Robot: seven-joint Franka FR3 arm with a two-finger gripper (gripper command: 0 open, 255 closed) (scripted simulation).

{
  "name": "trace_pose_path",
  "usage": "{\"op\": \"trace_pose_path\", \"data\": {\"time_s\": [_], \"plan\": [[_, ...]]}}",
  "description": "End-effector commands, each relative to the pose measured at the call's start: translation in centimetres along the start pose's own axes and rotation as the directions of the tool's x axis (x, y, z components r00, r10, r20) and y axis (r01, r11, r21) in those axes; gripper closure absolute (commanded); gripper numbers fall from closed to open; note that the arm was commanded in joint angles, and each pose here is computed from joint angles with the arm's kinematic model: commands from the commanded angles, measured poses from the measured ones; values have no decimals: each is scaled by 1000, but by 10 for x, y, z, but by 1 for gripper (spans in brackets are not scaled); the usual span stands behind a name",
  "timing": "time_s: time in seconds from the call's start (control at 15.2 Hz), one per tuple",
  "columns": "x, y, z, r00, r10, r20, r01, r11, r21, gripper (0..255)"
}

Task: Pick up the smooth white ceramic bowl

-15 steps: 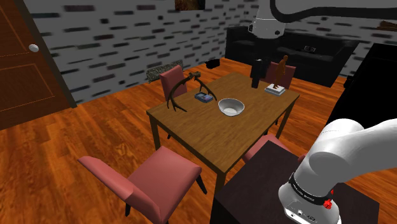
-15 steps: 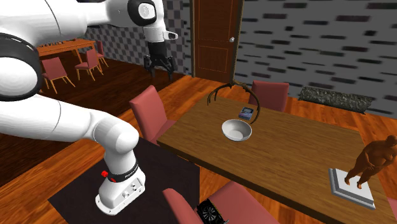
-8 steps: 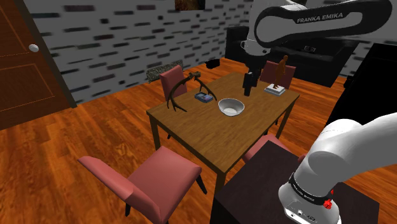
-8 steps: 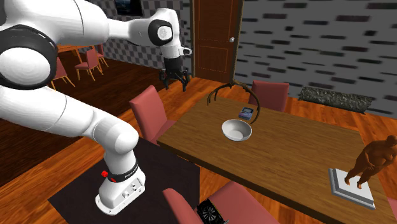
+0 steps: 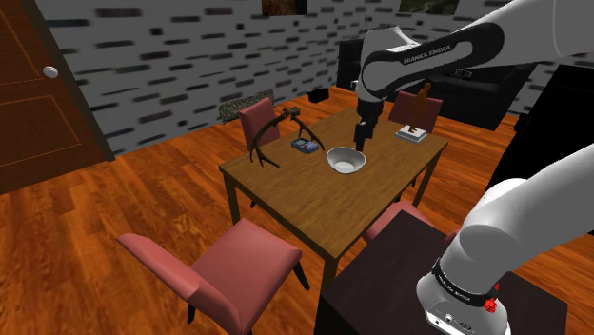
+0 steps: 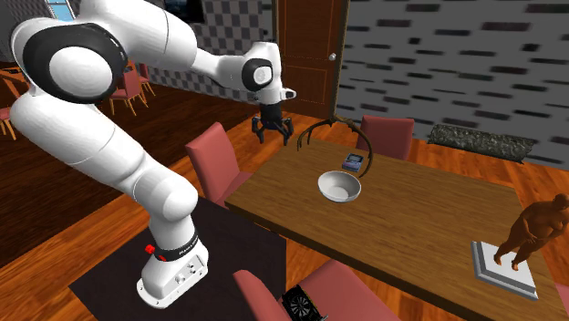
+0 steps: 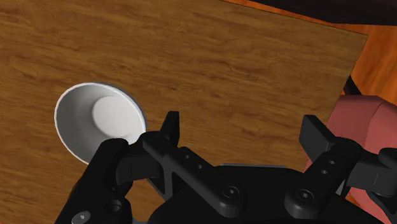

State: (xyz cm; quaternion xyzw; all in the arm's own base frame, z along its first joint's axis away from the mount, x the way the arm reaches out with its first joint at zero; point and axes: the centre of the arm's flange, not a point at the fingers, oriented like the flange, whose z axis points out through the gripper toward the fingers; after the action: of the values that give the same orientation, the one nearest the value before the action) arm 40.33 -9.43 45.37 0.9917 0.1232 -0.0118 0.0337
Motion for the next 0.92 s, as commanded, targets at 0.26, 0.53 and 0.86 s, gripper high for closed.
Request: {"op": "trace_pose_path", "data": {"time_s": [0.26, 0.53, 0.86], "plan": [[37, 40, 60, 1000, -18, -10, 18, 1000, -10, 0], [60, 67, 98, 999, -29, -15, 29, 999, -17, 0], [90, 101, 145, 999, -43, -22, 43, 999, -25, 0]]}}
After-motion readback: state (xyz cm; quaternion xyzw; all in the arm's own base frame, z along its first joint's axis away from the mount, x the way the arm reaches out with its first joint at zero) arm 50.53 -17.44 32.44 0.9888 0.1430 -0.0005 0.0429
